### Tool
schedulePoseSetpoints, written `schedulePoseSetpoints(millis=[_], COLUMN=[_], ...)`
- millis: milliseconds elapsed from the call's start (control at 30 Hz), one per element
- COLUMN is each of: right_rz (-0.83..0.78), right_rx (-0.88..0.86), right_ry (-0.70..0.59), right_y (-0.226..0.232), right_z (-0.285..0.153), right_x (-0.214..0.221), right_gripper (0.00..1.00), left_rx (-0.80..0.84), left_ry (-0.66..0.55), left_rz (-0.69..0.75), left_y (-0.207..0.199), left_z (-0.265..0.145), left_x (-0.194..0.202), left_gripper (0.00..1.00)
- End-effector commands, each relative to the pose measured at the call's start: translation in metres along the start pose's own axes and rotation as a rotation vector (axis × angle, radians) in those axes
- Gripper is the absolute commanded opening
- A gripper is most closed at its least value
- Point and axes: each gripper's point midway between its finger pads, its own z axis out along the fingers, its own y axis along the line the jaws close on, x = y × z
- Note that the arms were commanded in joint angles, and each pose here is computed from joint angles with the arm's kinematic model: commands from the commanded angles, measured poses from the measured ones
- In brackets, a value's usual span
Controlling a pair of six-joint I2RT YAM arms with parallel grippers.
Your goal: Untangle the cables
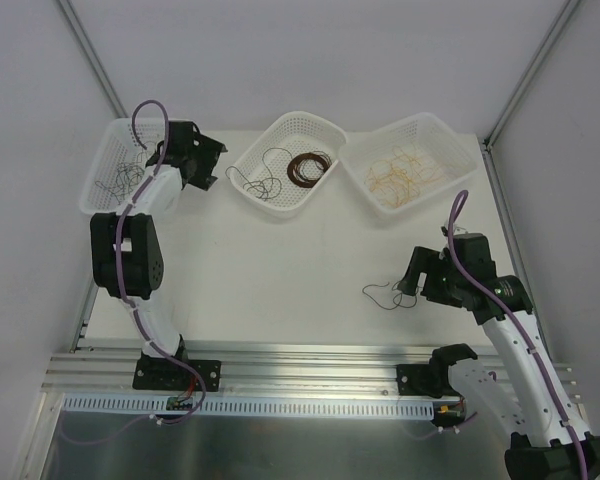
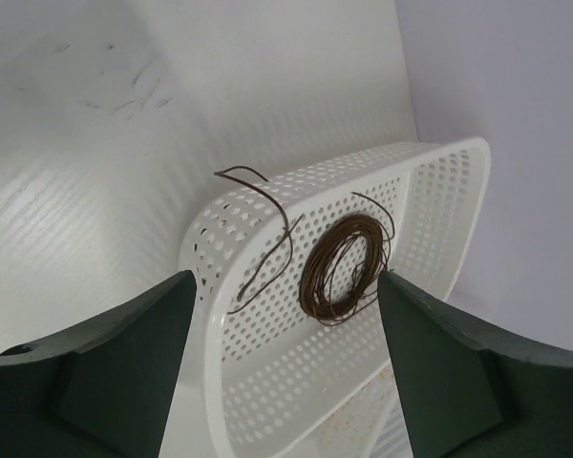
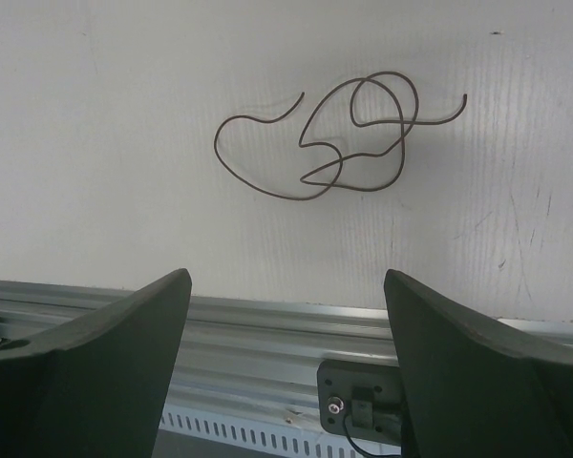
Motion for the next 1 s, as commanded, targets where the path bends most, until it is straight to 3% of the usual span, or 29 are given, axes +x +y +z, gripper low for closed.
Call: schedulePoseSetpoints(millis=[0,333,700,800,967], right_rz=[0.016,0.038,0.043,0.041,0.041], right_rx=[-0.001,0.041,0.079,0.086,0.089], right_ry=[-0.067,-0.074,-0.074,-0.074,-0.082], right_y=[0.005,-0.003,-0.008,-0.010,-0.010], right_z=[-0.011,-0.012,-0.008,-0.007,-0.008], right_x=[-0.017,-0.015,-0.019,-0.019,-0.021], right_gripper=[0.87,0.87,0.87,0.87,0.87], left_rx=[-0.044,-0.128,-0.165,-0.172,-0.171], left_ry=[0.033,0.034,0.053,0.053,0.059], left_rz=[-0.246,-0.405,-0.416,-0.411,-0.408], left_y=[0.005,0.020,0.030,0.033,0.032], left_z=[0.015,0.051,0.073,0.076,0.077], left_x=[0.002,0.004,0.009,0.010,0.010], left_gripper=[0.77,0.63,0.48,0.40,0.19])
